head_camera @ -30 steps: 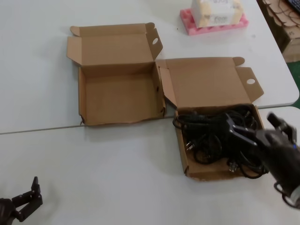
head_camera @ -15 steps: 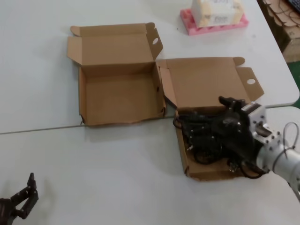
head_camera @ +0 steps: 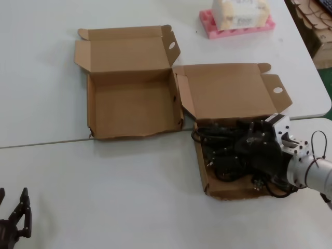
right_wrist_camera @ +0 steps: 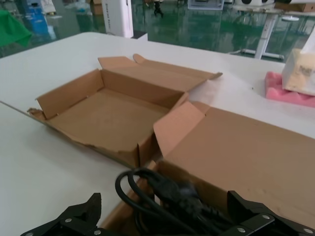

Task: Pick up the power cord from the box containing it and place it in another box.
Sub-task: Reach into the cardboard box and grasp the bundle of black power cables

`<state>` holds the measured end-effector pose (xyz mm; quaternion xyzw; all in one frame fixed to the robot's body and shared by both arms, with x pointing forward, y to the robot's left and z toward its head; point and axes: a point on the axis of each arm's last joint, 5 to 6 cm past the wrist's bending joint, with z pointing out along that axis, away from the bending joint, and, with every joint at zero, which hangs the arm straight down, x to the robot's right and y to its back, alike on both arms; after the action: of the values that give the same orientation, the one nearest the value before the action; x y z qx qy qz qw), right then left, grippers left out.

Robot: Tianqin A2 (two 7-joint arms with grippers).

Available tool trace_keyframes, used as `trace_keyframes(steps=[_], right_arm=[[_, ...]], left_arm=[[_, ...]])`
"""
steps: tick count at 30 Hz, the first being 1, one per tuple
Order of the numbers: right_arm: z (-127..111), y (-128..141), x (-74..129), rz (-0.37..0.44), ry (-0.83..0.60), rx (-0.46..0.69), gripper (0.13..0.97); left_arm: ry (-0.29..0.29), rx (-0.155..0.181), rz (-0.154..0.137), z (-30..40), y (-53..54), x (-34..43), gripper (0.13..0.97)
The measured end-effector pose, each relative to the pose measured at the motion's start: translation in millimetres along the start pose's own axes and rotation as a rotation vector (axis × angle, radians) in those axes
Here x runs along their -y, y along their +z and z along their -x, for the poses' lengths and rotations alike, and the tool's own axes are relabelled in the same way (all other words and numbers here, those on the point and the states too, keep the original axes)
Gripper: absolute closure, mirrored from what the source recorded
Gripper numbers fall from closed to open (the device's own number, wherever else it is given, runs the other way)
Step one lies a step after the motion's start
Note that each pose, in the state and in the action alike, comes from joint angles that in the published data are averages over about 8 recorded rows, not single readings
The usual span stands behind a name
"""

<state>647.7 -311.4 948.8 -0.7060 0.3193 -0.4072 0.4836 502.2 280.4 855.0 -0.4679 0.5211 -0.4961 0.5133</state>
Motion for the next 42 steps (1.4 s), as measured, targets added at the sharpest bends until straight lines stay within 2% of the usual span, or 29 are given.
trace_keyframes(steps=[4, 15, 24, 30, 31, 39, 42], right_arm=[[-3.1, -1.1, -2.6, 0.015, 0.003, 0.004, 0.183], [6.4, 5.6, -9.4, 0.040, -0.021, 0.015, 0.345], [6.9, 6.0, -9.7, 0.046, -0.067, -0.004, 0.527], [4.7, 2.9, -8.9, 0.042, -0.077, -0.014, 0.671], [4.7, 2.4, -9.2, 0.042, -0.077, -0.014, 0.671], [5.4, 0.9, -13.7, 0.060, -0.098, -0.013, 0.840], [5.4, 1.2, -14.1, 0.066, -0.120, -0.017, 0.840]], left_arm=[[0.000, 0.000, 0.000, 0.0, 0.0, 0.0, 0.687], [0.000, 0.000, 0.000, 0.0, 0.0, 0.0, 0.865], [0.000, 0.000, 0.000, 0.0, 0.0, 0.0, 0.928], [0.000, 0.000, 0.000, 0.0, 0.0, 0.0, 0.932], [0.000, 0.000, 0.000, 0.0, 0.0, 0.0, 0.933], [0.000, 0.000, 0.000, 0.0, 0.0, 0.0, 0.934], [0.000, 0.000, 0.000, 0.0, 0.0, 0.0, 0.934]])
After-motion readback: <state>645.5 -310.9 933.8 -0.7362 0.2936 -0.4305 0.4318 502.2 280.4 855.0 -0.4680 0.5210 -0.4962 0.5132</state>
